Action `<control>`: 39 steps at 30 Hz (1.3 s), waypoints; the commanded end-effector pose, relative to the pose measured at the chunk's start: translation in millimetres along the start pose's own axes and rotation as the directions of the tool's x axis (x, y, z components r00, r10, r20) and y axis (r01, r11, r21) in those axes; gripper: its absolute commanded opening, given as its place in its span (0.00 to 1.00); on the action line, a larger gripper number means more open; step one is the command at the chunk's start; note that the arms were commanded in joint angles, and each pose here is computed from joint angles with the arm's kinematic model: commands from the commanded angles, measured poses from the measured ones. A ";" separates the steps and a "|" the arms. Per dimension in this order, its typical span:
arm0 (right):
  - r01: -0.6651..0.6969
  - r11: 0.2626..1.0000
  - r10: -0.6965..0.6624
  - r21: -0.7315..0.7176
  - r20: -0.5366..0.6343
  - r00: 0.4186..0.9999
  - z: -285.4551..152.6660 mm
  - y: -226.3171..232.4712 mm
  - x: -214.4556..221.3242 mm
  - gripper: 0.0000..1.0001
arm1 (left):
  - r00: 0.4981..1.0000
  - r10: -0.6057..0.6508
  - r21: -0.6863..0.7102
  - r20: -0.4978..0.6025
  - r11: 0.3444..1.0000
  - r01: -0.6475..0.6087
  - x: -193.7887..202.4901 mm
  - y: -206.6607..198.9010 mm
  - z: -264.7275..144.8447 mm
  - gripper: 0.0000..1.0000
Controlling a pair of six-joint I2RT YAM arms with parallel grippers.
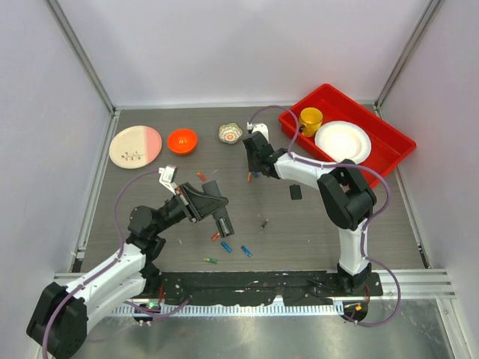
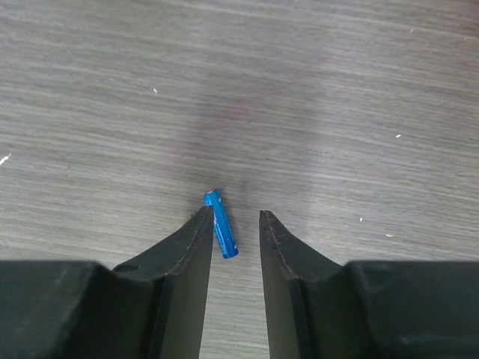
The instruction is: Load the batteries into the remote control
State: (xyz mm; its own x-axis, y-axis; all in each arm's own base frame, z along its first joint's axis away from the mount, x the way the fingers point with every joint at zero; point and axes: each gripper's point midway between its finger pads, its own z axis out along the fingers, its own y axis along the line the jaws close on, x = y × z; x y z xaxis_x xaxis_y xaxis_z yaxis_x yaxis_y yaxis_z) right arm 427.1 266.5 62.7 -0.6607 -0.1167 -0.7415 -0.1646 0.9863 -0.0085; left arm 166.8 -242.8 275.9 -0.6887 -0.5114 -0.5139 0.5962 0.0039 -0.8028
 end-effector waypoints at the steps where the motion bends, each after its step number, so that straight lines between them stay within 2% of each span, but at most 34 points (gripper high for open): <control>1: 0.017 0.999 -0.016 -0.052 0.020 1.000 -11.3 17.6 -9.9 0.38 | 0.999 0.034 0.016 -0.006 0.999 -0.034 -0.1 -4.9 -1.5 0.00; 5: 0.019 0.997 -0.018 -0.072 0.020 1.000 -21.4 31.9 -1.4 0.50 | 0.999 0.031 0.014 -0.007 0.999 -0.031 0.2 -3.3 -1.1 0.00; 7: 0.009 0.997 -0.008 -0.077 0.018 1.000 -23.5 38.4 1.5 0.51 | 1.000 0.027 0.009 -0.009 1.000 -0.027 0.8 -1.4 -0.5 0.00; 11: 0.002 0.999 -0.003 -0.053 -0.010 1.000 -19.6 48.2 9.0 0.48 | 1.000 0.018 0.009 -0.007 1.000 -0.018 0.4 -0.2 0.6 0.00; 14: -0.014 1.000 0.014 0.005 -0.024 1.000 -14.5 42.9 14.3 0.44 | 1.000 0.017 0.009 -0.004 1.000 -0.017 0.3 0.0 0.2 0.00; 21: -0.013 0.997 0.017 0.082 -0.051 0.999 -7.2 32.5 20.9 0.43 | 1.000 0.013 -0.008 0.009 1.000 -0.012 -0.2 3.7 -1.8 0.00; 31: 0.000 0.998 0.005 0.060 -0.084 0.996 5.8 41.3 30.6 0.42 | 1.000 0.013 -0.007 0.006 1.000 -0.012 1.0 4.3 -2.5 0.00; 39: 0.032 0.996 -0.022 0.081 -0.121 0.992 6.2 33.9 42.4 0.18 | 1.000 0.013 -0.007 0.006 1.000 -0.012 1.5 4.6 -3.0 0.00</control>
State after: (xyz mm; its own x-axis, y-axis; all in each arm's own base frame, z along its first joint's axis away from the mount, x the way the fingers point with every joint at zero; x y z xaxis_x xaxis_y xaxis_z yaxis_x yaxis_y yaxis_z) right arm 397.4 298.5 25.4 -0.7393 -0.1445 -0.6577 -0.1313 0.9889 -0.0697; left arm 169.7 -244.2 261.0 -0.7097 -0.4989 -0.4974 0.5603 0.0283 -0.8278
